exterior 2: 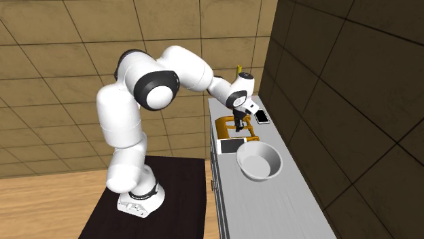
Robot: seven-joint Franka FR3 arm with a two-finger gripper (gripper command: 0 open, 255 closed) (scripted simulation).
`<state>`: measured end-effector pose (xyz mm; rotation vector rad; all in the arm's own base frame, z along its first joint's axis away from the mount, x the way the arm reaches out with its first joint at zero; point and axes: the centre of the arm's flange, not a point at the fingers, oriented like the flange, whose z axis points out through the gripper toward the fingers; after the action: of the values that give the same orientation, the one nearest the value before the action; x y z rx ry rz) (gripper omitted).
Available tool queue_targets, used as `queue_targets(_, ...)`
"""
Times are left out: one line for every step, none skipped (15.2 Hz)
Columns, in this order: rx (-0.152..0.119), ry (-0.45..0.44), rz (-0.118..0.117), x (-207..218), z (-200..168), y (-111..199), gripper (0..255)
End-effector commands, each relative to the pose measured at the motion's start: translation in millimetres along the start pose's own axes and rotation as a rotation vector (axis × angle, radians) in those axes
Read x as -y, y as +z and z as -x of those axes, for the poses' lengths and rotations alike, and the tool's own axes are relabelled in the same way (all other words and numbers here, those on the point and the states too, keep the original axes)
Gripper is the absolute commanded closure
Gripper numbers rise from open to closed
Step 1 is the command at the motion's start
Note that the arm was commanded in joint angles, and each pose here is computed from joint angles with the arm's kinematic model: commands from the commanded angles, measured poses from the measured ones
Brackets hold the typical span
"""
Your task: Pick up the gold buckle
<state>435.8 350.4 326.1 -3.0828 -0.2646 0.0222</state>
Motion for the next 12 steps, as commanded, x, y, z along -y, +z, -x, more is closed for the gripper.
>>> queue_targets(0.000, 0.000, 0.000, 0.2, -0.2, -7.7, 255)
queue_targets(0.000, 0.000, 0.000, 0.5, -0.2, -13.0, 255)
queue_targets(0.000, 0.000, 0.000, 0.7, -0.1, -18.2, 255)
queue_targets(0.000, 0.000, 0.000, 1.0, 0.0, -23.5, 255)
queue_targets(0.000, 0.000, 0.000, 1.2, 0.0, -28.8, 255)
queue_targets(0.000, 0.000, 0.000, 1.5, 0.1, -34.1, 255)
queue_targets(0.000, 0.000, 0.000, 1.7, 0.1, -39.3, 255)
queue_targets(0.000, 0.000, 0.000, 2.0, 0.2, -44.6, 255)
queue_targets(0.000, 0.000, 0.000, 2.3, 0.2, -49.9, 255)
queue_targets(0.000, 0.000, 0.000, 2.5, 0.3, -55.2, 255)
queue_targets(0.000, 0.000, 0.000, 2.8, 0.3, -60.4, 255)
queue_targets(0.000, 0.000, 0.000, 3.0, 0.4, -65.7, 255)
